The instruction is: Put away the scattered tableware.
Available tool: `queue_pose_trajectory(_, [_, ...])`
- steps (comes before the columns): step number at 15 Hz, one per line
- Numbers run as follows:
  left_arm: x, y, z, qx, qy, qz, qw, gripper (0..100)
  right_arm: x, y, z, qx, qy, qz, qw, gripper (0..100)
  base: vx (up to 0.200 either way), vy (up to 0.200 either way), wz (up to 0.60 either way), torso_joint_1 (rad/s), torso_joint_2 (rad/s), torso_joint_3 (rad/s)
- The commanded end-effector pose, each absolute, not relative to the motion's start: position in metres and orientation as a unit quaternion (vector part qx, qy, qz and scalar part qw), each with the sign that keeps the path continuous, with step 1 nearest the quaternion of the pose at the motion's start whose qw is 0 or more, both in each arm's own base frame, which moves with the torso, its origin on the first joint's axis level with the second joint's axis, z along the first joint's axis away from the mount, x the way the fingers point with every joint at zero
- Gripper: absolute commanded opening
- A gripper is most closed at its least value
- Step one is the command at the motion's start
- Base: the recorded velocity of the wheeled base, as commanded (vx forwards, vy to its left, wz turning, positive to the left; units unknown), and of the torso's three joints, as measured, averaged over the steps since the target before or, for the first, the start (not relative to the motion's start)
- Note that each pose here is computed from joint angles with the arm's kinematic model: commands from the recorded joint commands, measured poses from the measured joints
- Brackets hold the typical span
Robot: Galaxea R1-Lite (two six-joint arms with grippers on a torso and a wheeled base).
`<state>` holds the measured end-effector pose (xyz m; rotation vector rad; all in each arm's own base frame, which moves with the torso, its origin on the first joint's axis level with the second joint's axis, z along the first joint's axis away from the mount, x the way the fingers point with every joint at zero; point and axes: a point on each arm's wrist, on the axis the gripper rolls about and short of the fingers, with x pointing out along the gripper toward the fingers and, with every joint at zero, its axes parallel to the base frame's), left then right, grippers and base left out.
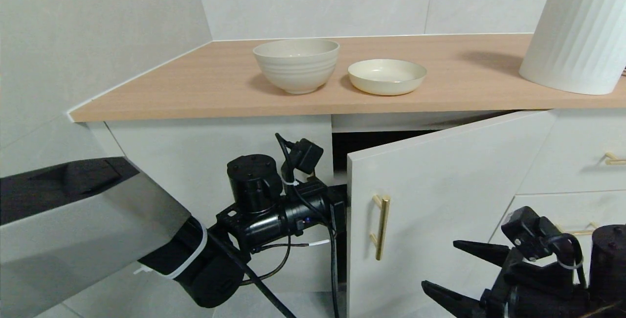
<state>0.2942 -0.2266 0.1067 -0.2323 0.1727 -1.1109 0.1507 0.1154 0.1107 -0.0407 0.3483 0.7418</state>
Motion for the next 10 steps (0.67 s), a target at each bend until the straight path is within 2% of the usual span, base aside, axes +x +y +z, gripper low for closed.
queue_pose_trajectory(1, [0.29, -0.227, 0.123, -0.111, 0.065, -0.531, 0.838, 0, 0.134, 0.109, 0.145, -0.013, 0.127, 0.36, 0.924, 100, 0.0, 0.0, 0.0, 0.0, 0.0, 0.0])
queue_pose_trajectory(4, [0.28, -0.223, 0.111, -0.109, 0.093, -0.526, 0.838, 0, 0.114, 0.104, 0.153, -0.033, 0.192, 0.39, 0.9, 100, 0.0, 0.0, 0.0, 0.0, 0.0, 0.0])
queue_pose_trajectory(9, [0.277, -0.228, 0.106, -0.107, 0.101, -0.531, 0.834, 0, 0.112, 0.105, 0.149, -0.024, 0.218, 0.412, 0.885, 100, 0.0, 0.0, 0.0, 0.0, 0.0, 0.0])
queue_pose_trajectory(10, [0.277, -0.229, 0.106, -0.107, 0.102, -0.532, 0.834, 0, 0.112, 0.105, 0.149, -0.024, 0.219, 0.411, 0.884, 100, -0.2, 0.0, 0.0, 0.007, 0.0, 0.002])
